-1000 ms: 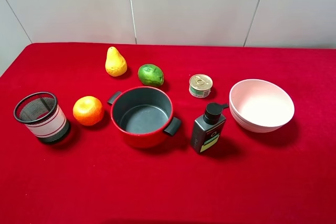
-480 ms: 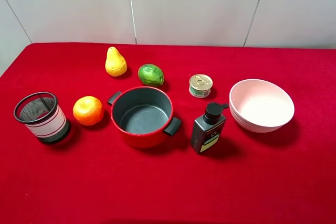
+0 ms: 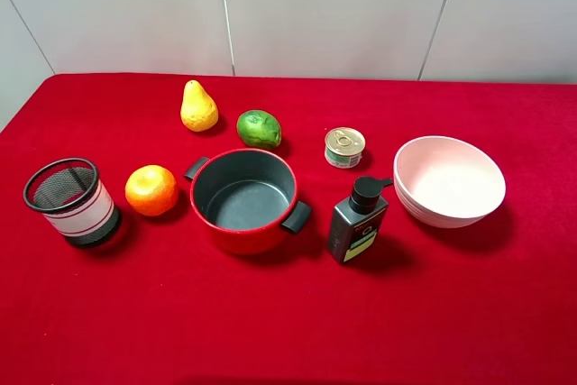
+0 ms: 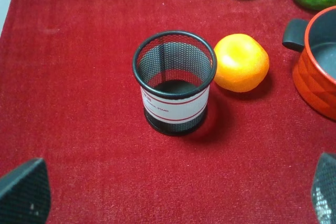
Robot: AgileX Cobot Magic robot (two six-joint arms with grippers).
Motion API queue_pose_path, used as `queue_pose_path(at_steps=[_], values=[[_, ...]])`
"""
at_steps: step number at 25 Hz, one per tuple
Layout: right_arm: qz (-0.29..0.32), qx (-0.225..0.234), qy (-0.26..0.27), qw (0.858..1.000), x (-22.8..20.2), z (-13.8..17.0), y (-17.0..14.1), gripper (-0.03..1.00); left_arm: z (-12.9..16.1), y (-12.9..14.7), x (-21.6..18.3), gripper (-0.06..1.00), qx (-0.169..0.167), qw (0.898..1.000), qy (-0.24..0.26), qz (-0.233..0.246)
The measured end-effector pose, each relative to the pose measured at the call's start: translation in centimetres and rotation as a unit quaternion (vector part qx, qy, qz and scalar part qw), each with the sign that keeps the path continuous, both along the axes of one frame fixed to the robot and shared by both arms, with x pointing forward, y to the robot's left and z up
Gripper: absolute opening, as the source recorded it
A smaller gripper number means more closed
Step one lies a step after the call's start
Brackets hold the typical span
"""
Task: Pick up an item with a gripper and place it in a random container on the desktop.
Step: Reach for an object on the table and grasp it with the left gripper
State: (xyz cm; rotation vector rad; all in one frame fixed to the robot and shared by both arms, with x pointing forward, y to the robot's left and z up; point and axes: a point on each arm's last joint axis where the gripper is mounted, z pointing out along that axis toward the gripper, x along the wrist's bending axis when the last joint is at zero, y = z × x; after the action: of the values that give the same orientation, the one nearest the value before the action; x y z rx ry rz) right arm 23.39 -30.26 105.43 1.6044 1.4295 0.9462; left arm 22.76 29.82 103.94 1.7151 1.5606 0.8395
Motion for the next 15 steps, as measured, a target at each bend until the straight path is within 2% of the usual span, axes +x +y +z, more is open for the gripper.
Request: queue_pose_path(at_steps=[11,15], values=[[0.000,0.000,0.000,1.000,0.0,0.0,0.0,0.69,0.9,0.1,-0.2,0.99,0.006,1.000,-0.008,0.004],[0.000,0.000,0.000,1.000,0.0,0.0,0.0,0.69,2.3,0.2,0.9,0.99,0.012,1.000,0.020,0.007]])
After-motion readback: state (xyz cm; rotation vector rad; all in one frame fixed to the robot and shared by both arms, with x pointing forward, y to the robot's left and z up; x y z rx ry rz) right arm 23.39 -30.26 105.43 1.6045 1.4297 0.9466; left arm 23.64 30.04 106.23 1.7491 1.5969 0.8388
